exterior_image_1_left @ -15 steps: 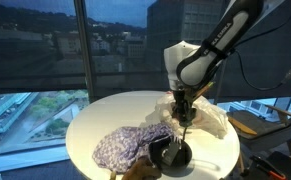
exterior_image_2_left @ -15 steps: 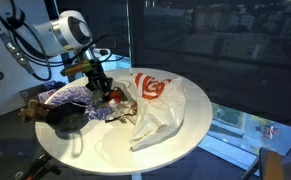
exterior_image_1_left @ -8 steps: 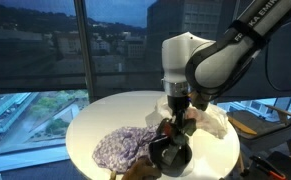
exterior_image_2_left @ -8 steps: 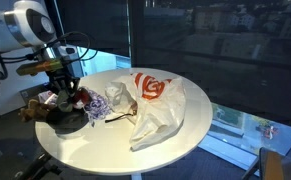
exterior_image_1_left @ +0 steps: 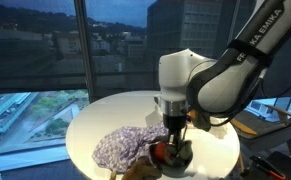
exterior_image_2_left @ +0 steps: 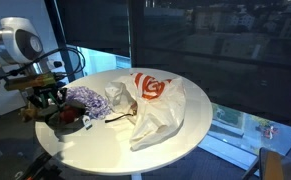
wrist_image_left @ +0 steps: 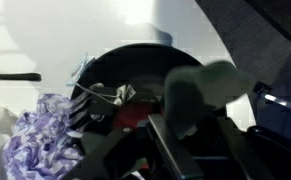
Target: Take all the objects out of the carrier bag
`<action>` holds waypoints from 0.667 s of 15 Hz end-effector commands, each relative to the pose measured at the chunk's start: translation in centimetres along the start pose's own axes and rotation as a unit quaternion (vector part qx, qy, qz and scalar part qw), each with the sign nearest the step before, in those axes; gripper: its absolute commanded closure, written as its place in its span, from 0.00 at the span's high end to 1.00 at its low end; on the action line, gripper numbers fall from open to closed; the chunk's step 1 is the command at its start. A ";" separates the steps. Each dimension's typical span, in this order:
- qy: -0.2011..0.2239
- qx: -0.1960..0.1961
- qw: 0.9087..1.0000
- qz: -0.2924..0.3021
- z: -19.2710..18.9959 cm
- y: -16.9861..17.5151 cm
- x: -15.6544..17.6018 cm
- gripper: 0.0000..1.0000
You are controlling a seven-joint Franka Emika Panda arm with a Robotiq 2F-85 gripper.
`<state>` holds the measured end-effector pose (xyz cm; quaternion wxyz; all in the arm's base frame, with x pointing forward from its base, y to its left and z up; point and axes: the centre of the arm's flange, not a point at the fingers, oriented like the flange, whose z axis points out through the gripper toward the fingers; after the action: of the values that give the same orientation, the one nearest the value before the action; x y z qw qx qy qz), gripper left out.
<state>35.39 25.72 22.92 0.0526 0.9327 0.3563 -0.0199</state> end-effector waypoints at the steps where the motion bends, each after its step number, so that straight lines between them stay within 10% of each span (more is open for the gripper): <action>1: 0.029 -0.001 1.000 -0.001 -0.9 1.1 0.3 0.73; 5: 0.052 0.002 0.997 0.062 -1.7 5.7 1.2 1.00; 10: 0.074 0.009 0.978 0.194 -2.0 14.6 1.1 1.00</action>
<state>42.87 18.59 25.44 0.0293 0.9701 0.2385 0.0346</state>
